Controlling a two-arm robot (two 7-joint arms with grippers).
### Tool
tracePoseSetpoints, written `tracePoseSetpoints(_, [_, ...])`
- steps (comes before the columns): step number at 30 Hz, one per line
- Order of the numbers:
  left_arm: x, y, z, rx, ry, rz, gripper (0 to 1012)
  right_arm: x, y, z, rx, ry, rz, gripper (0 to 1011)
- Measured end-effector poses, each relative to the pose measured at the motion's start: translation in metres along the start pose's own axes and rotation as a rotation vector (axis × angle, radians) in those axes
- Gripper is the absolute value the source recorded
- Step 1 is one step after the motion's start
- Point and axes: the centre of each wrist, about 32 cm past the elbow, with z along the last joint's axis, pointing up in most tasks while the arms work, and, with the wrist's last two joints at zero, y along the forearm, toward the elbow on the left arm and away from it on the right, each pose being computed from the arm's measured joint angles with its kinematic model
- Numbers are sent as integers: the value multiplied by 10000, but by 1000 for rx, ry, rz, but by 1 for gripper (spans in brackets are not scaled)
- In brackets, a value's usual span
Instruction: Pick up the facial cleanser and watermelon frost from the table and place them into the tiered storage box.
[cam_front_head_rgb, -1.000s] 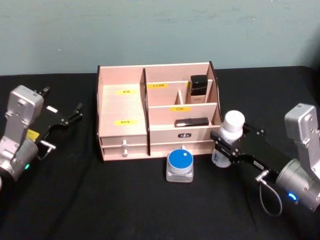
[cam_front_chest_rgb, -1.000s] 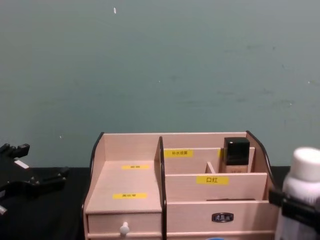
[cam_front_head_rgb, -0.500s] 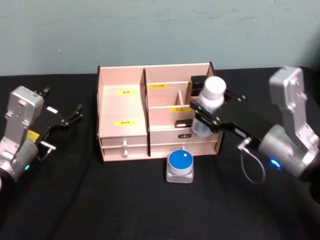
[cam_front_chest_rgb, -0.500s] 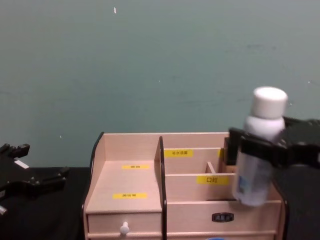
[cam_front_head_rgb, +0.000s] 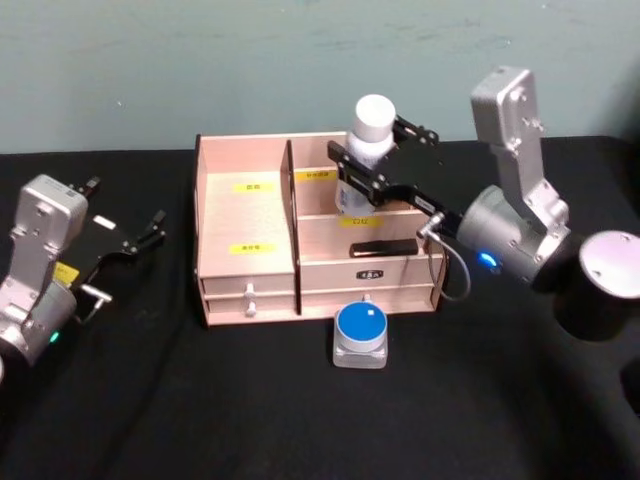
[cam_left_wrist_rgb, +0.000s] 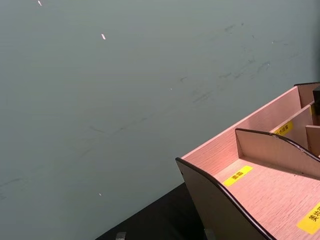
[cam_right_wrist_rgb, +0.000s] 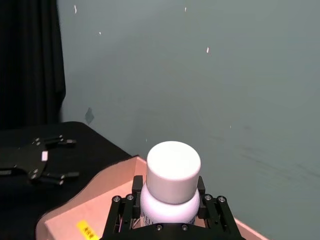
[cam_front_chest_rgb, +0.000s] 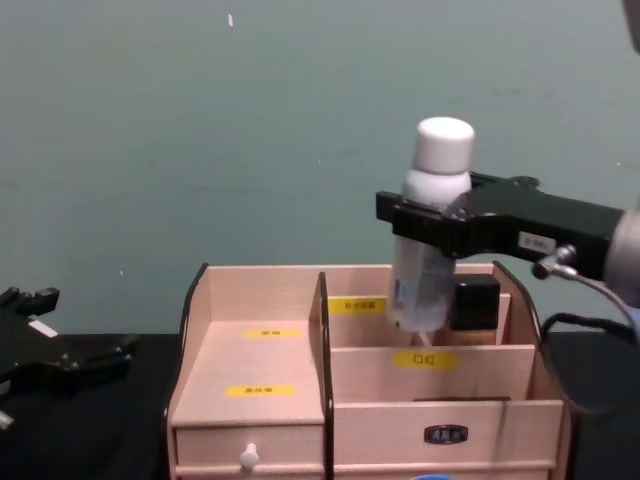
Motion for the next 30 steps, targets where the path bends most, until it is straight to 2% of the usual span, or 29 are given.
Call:
tracePoseSetpoints(4, [0,0,0,0,0,0,1010,70,160,-49,13,10,5,600])
tracePoseSetpoints(13, [0,0,0,0,0,0,1010,153,441,-168,12,34,25,600])
tracePoseSetpoints(21, [0,0,0,0,0,0,1010,181,544,-223,-1,41,25,600])
tracePoseSetpoints(30, [0,0,0,0,0,0,1010,209,560,-248,-18,35,17,600])
